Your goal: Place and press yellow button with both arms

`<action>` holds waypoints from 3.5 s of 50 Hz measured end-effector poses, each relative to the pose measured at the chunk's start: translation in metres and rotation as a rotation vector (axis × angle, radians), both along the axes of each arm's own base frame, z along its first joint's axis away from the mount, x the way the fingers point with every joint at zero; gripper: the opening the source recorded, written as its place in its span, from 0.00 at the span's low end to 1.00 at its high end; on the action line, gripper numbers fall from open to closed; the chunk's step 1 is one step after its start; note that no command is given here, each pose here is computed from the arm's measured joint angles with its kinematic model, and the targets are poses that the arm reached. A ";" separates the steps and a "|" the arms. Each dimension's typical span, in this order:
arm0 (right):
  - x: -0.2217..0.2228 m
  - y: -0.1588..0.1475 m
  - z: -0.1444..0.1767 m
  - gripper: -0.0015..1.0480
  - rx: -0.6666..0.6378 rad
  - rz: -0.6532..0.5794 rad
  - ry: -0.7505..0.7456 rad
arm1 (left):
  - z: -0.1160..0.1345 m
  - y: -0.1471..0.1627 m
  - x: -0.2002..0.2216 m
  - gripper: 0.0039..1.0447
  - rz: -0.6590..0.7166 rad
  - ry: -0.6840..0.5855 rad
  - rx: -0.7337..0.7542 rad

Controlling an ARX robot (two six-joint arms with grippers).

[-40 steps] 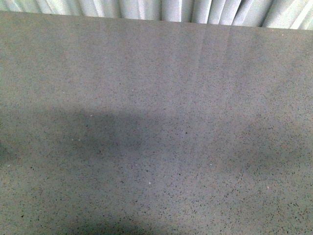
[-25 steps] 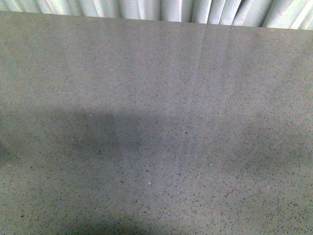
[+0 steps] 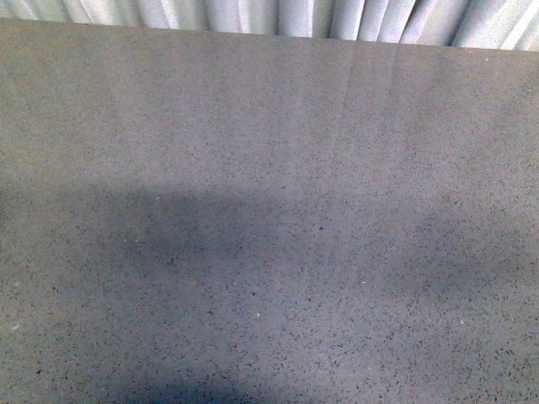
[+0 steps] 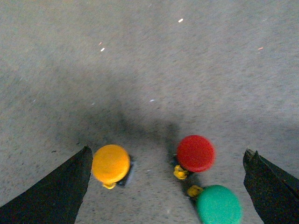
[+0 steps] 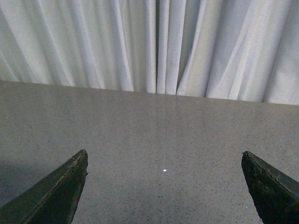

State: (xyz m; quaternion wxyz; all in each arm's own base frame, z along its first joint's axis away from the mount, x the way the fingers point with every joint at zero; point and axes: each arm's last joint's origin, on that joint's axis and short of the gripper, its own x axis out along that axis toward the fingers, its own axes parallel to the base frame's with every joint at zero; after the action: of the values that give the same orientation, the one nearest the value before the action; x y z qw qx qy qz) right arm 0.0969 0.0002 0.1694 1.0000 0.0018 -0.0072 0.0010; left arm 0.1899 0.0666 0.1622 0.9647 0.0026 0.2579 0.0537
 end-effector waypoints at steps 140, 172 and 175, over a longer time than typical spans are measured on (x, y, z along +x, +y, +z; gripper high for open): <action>0.000 0.000 0.000 0.91 0.000 0.000 0.000 | -0.061 -0.224 0.052 0.33 -0.541 0.101 -0.055; 0.000 0.000 0.000 0.91 0.000 0.000 0.000 | -0.074 -0.222 0.048 0.73 -0.526 0.133 -0.070; 0.000 0.000 0.000 0.91 0.000 0.000 0.000 | -0.065 -0.218 0.049 0.80 -0.514 0.115 -0.083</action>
State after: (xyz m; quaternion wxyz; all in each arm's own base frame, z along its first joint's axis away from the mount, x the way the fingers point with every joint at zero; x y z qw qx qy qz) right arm 0.0969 0.0002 0.1694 1.0000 0.0018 -0.0072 0.0010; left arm 0.2386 -0.1510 0.0969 0.9297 0.0314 0.3051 -0.2040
